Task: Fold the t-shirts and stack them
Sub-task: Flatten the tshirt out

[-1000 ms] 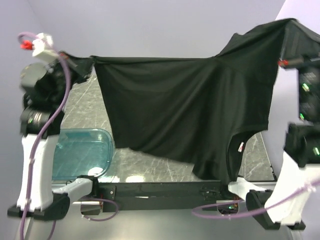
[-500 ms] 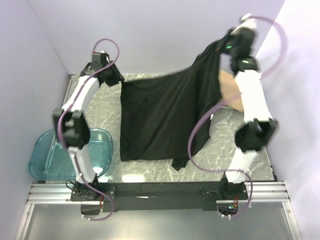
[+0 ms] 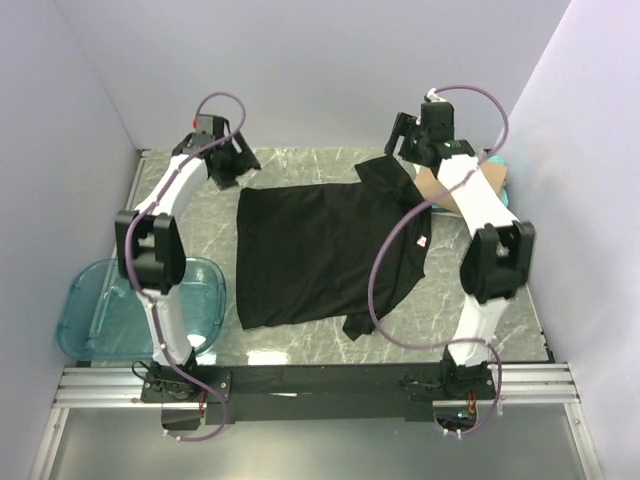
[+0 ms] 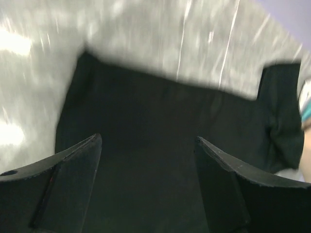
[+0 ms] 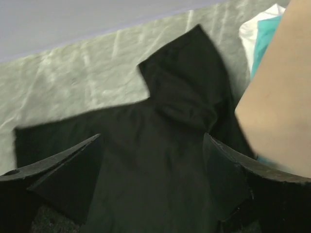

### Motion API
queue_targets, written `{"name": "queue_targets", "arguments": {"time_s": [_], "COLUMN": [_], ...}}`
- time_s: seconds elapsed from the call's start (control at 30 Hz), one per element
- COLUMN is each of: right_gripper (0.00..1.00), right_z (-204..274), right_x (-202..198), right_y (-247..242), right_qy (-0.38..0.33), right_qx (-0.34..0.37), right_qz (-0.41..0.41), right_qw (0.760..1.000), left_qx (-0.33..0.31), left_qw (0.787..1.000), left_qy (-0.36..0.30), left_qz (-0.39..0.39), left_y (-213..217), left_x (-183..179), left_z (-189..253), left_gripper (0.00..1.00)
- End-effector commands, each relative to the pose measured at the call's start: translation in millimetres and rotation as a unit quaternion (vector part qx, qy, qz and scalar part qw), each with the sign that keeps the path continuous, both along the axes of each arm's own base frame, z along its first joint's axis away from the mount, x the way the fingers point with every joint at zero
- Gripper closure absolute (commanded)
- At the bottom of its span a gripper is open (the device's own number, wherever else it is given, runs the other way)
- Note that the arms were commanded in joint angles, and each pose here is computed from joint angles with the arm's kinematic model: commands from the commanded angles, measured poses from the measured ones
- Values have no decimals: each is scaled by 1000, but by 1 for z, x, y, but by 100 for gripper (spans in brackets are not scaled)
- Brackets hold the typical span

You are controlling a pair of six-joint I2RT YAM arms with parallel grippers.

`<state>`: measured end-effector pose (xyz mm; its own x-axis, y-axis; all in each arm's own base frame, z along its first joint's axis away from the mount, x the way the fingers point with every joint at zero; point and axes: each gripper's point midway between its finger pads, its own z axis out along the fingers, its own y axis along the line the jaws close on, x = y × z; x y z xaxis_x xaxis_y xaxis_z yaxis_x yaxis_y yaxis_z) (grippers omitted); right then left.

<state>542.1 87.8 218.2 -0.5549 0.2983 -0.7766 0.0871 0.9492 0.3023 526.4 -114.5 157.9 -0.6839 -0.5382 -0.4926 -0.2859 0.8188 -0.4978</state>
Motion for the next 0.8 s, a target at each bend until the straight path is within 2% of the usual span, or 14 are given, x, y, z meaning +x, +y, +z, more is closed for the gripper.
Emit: {"name": "queue_targets", "arguments": {"time_s": [0.0, 0.3, 0.57, 0.77], "right_gripper": [13, 18, 22, 26], "right_z": [58, -21, -98, -130], "right_x": [-36, -138, -222, -255], "right_y": [10, 3, -21, -36], "right_qy": [-64, 72, 185, 235], "right_qx": [29, 48, 47, 32], "right_qz": [22, 11, -26, -63], "right_qw": [997, 996, 981, 970], "left_qx": [-30, -45, -46, -24], "left_qw": [999, 996, 988, 983], "left_qy": [-17, 57, 133, 166], "left_qz": [-7, -60, -62, -70], "left_y": [-24, -86, -83, -74], "left_x": [-33, -84, -127, -137], "left_z": [25, -26, -83, -110], "left_gripper": [18, 17, 16, 15]}}
